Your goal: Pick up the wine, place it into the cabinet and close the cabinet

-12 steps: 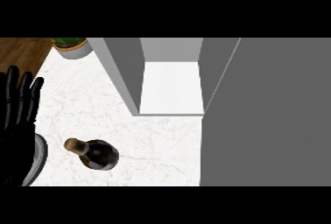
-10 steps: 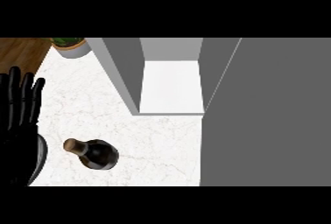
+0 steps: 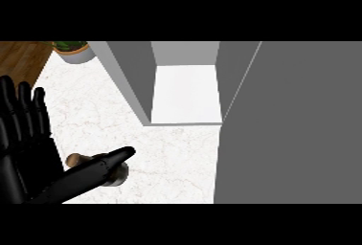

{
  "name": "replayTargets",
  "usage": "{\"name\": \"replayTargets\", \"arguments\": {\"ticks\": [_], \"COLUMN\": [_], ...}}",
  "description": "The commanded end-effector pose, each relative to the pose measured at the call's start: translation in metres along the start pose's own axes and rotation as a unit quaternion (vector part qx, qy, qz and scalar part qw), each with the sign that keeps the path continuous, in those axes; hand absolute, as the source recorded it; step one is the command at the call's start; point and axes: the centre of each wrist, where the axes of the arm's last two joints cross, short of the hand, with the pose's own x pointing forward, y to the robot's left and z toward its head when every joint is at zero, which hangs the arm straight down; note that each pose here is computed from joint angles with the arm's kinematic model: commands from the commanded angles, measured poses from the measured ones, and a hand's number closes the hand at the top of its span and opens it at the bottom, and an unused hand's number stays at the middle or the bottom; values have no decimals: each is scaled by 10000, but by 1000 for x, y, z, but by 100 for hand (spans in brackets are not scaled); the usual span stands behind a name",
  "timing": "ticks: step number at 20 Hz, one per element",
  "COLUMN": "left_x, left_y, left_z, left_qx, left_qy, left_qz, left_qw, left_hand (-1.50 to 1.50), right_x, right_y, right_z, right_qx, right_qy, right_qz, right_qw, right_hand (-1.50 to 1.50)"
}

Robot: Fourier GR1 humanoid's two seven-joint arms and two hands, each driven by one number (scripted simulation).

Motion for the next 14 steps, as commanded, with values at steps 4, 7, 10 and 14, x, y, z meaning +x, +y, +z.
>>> {"name": "replayTargets", "arguments": {"ticks": [4, 7, 10, 14], "left_x": [31, 49, 48, 76], "left_y": [-51, -64, -75, -71], "left_z": [36, 42, 53, 55], "left_qx": [500, 399, 472, 342], "left_qy": [99, 8, 153, 206], "left_qz": [389, 449, 399, 449], "left_qw": [9979, 9982, 9980, 9982], "left_hand": [-150, -150, -150, -150], "right_x": [33, 36, 56, 42], "right_y": [6, 0, 6, 13], "right_z": [14, 7, 21, 6], "right_qx": [444, 405, 408, 236], "right_qy": [70, 113, 191, 76], "right_qz": [-444, -384, -412, -399], "right_qw": [9980, 9984, 9981, 9989], "right_hand": [-150, -150, -150, -150]}}
